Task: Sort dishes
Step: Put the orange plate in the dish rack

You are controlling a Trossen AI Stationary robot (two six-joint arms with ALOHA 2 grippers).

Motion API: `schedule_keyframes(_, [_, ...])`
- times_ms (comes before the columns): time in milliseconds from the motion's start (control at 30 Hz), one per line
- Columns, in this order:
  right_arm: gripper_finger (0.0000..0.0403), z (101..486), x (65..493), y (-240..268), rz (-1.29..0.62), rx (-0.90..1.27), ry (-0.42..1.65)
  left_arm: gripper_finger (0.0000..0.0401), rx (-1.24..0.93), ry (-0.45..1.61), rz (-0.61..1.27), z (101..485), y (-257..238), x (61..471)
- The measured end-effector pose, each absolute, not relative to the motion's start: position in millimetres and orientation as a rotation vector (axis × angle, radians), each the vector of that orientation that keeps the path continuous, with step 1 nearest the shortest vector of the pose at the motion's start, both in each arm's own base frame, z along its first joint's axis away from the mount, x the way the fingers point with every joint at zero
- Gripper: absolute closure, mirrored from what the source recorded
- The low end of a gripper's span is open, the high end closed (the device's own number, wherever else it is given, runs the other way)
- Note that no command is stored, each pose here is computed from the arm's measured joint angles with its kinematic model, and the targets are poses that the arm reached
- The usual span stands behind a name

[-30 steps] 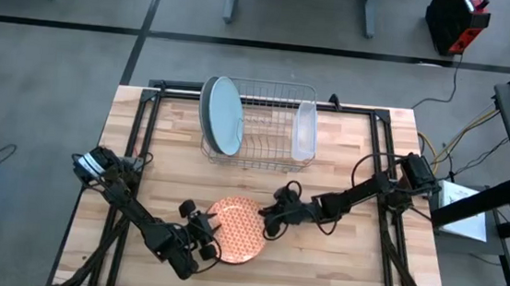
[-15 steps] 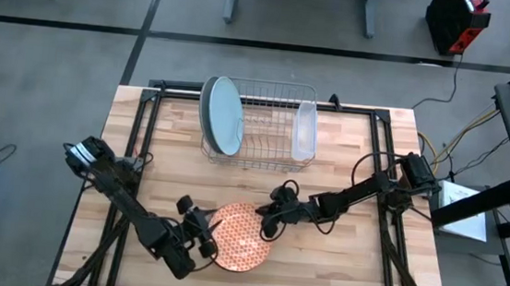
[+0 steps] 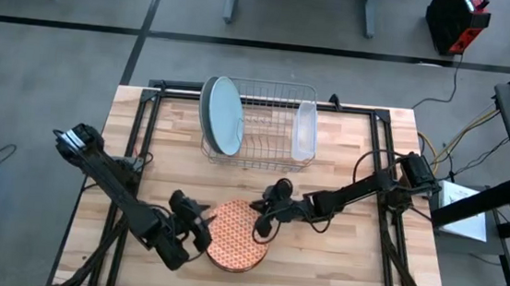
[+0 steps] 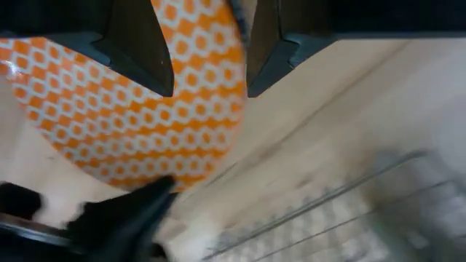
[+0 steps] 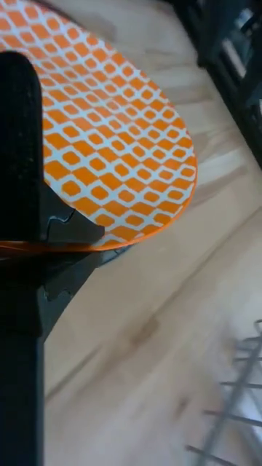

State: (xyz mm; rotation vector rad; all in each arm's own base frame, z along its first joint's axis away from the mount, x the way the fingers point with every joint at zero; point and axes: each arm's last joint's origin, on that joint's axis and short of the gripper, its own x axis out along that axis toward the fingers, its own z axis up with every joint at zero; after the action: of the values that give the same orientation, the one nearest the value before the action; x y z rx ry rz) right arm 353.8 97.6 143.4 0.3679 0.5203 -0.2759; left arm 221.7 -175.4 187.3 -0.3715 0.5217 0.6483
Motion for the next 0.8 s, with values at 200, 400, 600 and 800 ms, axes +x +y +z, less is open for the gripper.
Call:
schedule_keyframes(200, [0.0403,157.5,363.7,99.5,-0.276,0.24,0.505,0.0196,-0.449,0.517,0.727,195.6,-157.9,202.7])
schedule_keyframes(400, [0.0403,169.6,371.9,99.2,-0.265,0.121,0.496,0.0168,-0.501,0.49,0.666,184.0,-146.6,190.4])
schedule_keyframes(600, [0.0402,178.2,377.5,97.4,-0.262,-0.001,0.508,0.0165,-0.543,0.435,0.424,170.0,-142.4,186.7])
schedule_keyframes(800, [0.0402,183.1,380.2,98.1,-0.241,-0.091,0.512,0.0165,-0.578,0.396,0.444,150.9,-123.3,172.6])
